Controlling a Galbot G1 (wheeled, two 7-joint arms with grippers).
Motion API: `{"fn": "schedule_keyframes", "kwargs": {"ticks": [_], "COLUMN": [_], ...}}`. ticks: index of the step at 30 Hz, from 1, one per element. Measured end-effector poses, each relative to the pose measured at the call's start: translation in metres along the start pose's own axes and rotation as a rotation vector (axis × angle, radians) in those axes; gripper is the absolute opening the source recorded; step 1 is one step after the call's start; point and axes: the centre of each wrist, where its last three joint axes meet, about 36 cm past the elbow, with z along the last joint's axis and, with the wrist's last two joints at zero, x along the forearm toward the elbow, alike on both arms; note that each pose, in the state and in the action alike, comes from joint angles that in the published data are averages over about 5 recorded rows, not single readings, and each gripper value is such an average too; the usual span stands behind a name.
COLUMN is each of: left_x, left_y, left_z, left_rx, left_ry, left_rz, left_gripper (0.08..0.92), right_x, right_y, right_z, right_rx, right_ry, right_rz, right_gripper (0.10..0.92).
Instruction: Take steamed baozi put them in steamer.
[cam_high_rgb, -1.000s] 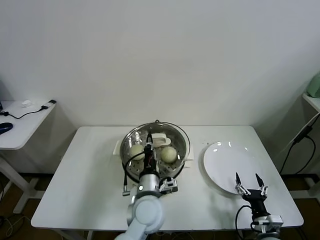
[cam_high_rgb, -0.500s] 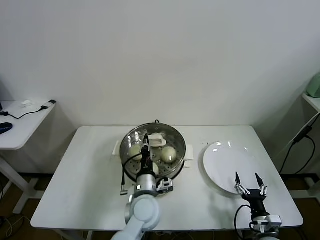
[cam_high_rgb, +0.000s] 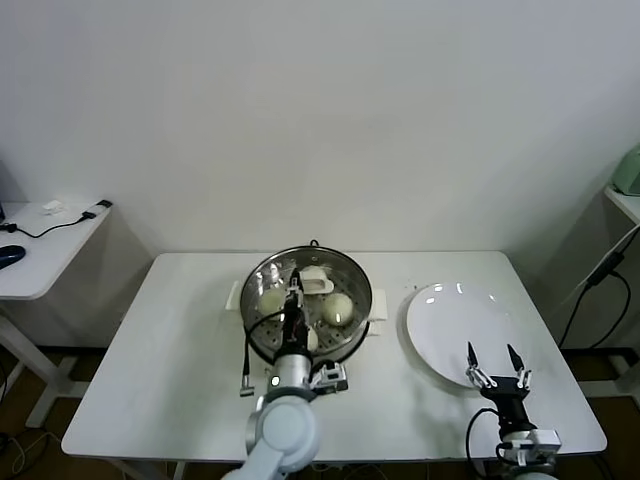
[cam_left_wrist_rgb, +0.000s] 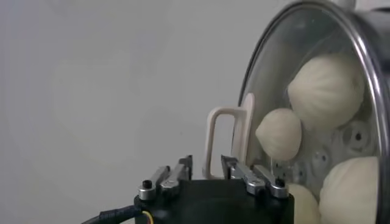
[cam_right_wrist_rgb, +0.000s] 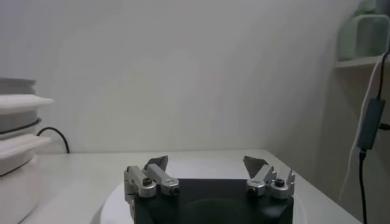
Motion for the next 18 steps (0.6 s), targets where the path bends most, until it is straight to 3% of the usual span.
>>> {"fn": "schedule_keyframes", "kwargs": {"ticks": [5, 10, 14, 18], "left_x": [0.009, 0.02, 0.026, 0.025], "left_y": [0.012, 0.029, 0.044, 0.054], "left_z": [0.007, 0.021, 0.037, 0.067], "left_rx": [0.063, 0.189, 0.369, 0.595], "left_ry": [-0.04, -0.116, -0.181, -0.198], "left_rz": [0.014, 0.032, 0.034, 0.026], "left_gripper": [0.533, 0.68, 0.782, 0.819], "right_x": [0.0, 0.0, 0.002, 0.004], "right_y": [0.002, 0.005, 0.006, 0.006], "right_z": [-0.002, -0.004, -0.004, -0.003], "right_rx": [-0.001, -0.012, -0.019, -0.011], "right_ry": [0.004, 0.002, -0.005, -0.013], "right_rz": [-0.007, -0.008, -0.004, -0.004], "right_gripper": [0.823, 0.823, 0.823, 0.823]}}
